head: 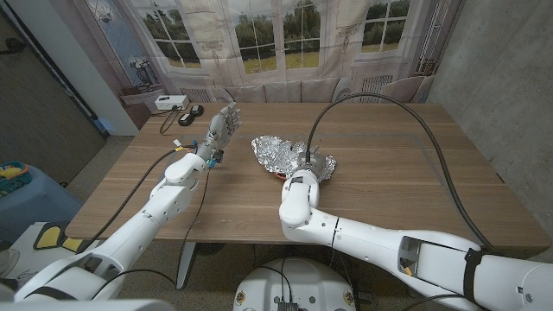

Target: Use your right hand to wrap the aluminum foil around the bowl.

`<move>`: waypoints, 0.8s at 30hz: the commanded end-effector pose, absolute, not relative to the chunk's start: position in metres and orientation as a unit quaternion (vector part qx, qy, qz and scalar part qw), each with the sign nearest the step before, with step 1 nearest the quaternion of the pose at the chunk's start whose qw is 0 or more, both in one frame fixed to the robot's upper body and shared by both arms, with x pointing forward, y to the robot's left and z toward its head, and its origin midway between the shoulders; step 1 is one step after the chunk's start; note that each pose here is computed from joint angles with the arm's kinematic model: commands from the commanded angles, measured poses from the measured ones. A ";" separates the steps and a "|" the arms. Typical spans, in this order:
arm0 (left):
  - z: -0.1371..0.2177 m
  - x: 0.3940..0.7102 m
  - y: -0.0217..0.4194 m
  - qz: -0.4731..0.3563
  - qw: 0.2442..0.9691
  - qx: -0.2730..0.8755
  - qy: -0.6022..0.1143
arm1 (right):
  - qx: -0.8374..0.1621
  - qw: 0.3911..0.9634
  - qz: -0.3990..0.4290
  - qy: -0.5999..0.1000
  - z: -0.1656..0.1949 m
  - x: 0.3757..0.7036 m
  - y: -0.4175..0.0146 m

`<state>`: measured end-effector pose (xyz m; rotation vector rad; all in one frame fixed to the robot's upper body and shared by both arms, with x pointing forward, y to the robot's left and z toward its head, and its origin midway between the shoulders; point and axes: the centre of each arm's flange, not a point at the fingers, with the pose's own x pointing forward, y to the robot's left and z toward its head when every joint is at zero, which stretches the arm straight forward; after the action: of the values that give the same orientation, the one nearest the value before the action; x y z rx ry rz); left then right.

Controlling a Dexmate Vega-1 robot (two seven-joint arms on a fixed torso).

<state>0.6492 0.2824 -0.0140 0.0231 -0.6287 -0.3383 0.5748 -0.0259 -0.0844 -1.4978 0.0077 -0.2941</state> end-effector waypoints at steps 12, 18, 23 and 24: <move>-0.013 0.650 0.284 -0.167 0.936 0.012 -0.310 | -0.611 0.764 -0.184 -0.099 -0.074 0.557 -0.034; -0.011 0.650 0.285 -0.167 0.936 0.012 -0.311 | -0.573 0.783 -0.193 -0.148 -0.070 0.555 -0.043; -0.011 0.650 0.285 -0.166 0.935 0.011 -0.312 | -0.560 0.794 -0.176 -0.158 -0.065 0.558 -0.049; -0.011 0.650 0.285 -0.167 0.935 0.011 -0.312 | -0.555 0.798 -0.170 -0.160 -0.065 0.558 -0.050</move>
<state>0.6495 0.2837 -0.0124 0.0259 -0.6323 -0.3418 0.5604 -0.0348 -0.0756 -1.3192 -0.2315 -0.3674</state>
